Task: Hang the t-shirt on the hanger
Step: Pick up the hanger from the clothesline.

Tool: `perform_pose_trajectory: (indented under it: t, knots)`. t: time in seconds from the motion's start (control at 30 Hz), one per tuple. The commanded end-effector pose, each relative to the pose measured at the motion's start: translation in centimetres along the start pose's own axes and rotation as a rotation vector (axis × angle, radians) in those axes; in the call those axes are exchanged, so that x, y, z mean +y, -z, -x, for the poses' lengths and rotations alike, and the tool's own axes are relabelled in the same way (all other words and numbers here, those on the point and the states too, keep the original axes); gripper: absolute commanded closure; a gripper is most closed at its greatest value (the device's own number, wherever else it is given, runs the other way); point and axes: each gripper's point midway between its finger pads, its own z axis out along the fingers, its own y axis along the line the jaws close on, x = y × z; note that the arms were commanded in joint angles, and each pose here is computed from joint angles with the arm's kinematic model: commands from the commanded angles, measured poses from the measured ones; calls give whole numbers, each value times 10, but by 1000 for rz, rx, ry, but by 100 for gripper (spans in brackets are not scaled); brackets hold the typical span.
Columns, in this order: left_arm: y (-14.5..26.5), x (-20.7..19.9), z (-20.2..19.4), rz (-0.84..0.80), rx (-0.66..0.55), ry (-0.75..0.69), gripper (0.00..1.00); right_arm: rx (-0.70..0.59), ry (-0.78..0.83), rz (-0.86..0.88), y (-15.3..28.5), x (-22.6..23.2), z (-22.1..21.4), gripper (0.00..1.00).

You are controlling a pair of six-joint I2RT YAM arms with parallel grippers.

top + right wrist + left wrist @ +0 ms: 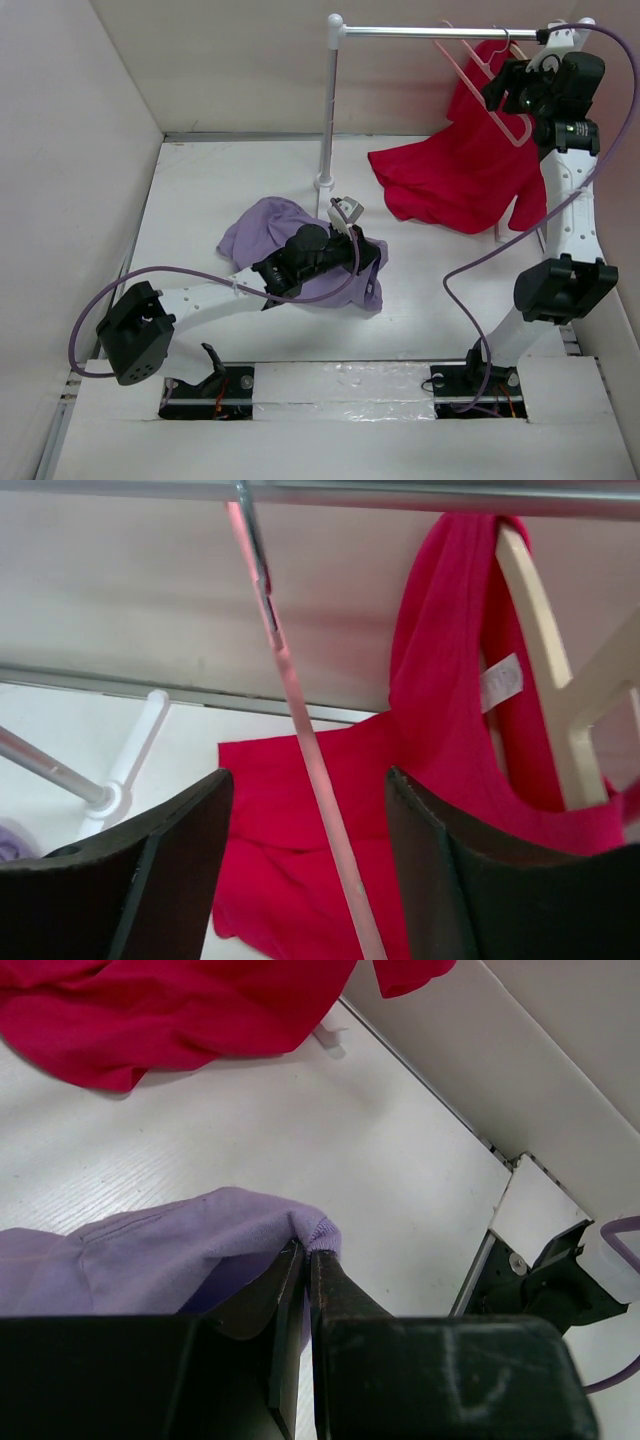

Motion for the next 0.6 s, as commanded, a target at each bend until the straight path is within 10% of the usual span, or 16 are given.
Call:
perform_pose_trajectory:
  t: [0.0, 0.13, 0.57]
  knots:
    - [6, -13, 22, -51, -76, -1, 100, -104, 53, 22, 13, 14, 37, 37]
    - [9, -15, 25, -54, -86, -2, 100, -113, 59, 8, 18, 17, 42, 57]
    - [16, -14, 29, -62, -106, 6, 100, -57, 118, -62, 11, 28, 20, 53]
